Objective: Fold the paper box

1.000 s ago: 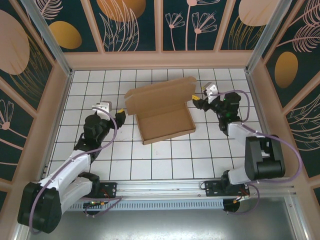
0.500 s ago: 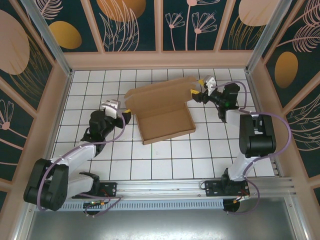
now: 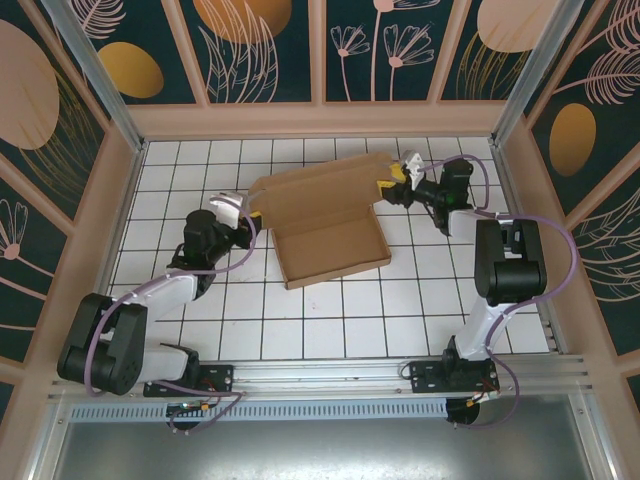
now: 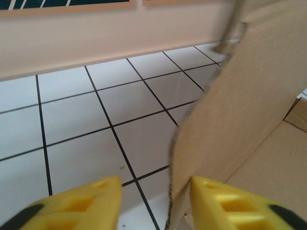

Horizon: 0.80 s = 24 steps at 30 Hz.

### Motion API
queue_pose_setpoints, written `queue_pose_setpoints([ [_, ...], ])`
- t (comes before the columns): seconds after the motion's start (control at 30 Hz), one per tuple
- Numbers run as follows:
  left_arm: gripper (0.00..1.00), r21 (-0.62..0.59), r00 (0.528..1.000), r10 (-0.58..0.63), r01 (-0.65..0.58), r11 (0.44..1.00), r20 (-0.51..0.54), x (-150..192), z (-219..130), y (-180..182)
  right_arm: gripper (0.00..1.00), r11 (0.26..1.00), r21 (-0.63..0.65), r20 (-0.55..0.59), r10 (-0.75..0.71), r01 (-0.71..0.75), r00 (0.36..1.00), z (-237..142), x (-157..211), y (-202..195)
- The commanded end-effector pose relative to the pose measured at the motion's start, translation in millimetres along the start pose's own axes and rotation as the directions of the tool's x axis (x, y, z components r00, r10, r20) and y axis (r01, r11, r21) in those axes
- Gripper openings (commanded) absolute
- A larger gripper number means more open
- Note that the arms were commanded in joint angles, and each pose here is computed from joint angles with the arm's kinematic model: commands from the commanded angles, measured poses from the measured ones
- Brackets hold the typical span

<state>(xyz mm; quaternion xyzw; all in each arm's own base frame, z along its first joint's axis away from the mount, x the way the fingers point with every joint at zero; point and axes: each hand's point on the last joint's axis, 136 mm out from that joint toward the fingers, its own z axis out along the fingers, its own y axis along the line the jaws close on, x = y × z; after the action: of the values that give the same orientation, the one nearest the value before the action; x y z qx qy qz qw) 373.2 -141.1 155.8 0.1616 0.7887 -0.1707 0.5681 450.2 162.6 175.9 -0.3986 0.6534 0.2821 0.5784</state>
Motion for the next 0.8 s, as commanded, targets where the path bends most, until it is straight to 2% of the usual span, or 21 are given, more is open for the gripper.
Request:
queue_pose_setpoints([
  [0.0,0.31,0.022,0.998,0.031,-0.033,0.999,0.052,-21,6,-2,0.40,0.999,-0.033,-0.022,-0.025,0.024,0.999,8,-2,8],
  [0.1,0.20,0.045,0.998,0.032,-0.034,0.998,0.051,-23,9,-5,0.22,1.000,-0.020,-0.020,-0.017,0.017,1.000,8,-8,11],
  [0.23,0.10,0.044,0.997,0.034,-0.037,0.998,0.063,-28,11,-5,0.12,0.999,0.036,-0.005,-0.011,0.011,1.000,6,-18,16],
  [0.4,0.07,0.029,0.997,0.027,-0.030,0.999,0.070,-33,14,-1,0.10,0.989,0.124,-0.010,0.084,-0.082,0.996,15,-25,21],
  [0.53,0.06,0.021,0.996,-0.005,0.003,1.000,0.087,-37,17,1,0.09,0.982,0.156,-0.003,0.110,-0.108,0.994,20,-27,40],
  [0.6,0.06,0.031,0.996,-0.033,0.031,0.999,0.088,-37,20,1,0.05,0.978,0.170,0.015,0.119,-0.120,0.993,21,-30,50],
  [0.63,0.06,0.035,0.995,-0.046,0.043,0.998,0.092,-37,22,0,0.01,0.975,0.182,0.025,0.126,-0.129,0.992,21,-31,53],
  [0.77,0.06,0.037,0.986,-0.110,0.107,0.994,0.125,-42,22,2,0.00,0.963,0.199,0.146,0.152,-0.180,0.977,15,-40,70],
])
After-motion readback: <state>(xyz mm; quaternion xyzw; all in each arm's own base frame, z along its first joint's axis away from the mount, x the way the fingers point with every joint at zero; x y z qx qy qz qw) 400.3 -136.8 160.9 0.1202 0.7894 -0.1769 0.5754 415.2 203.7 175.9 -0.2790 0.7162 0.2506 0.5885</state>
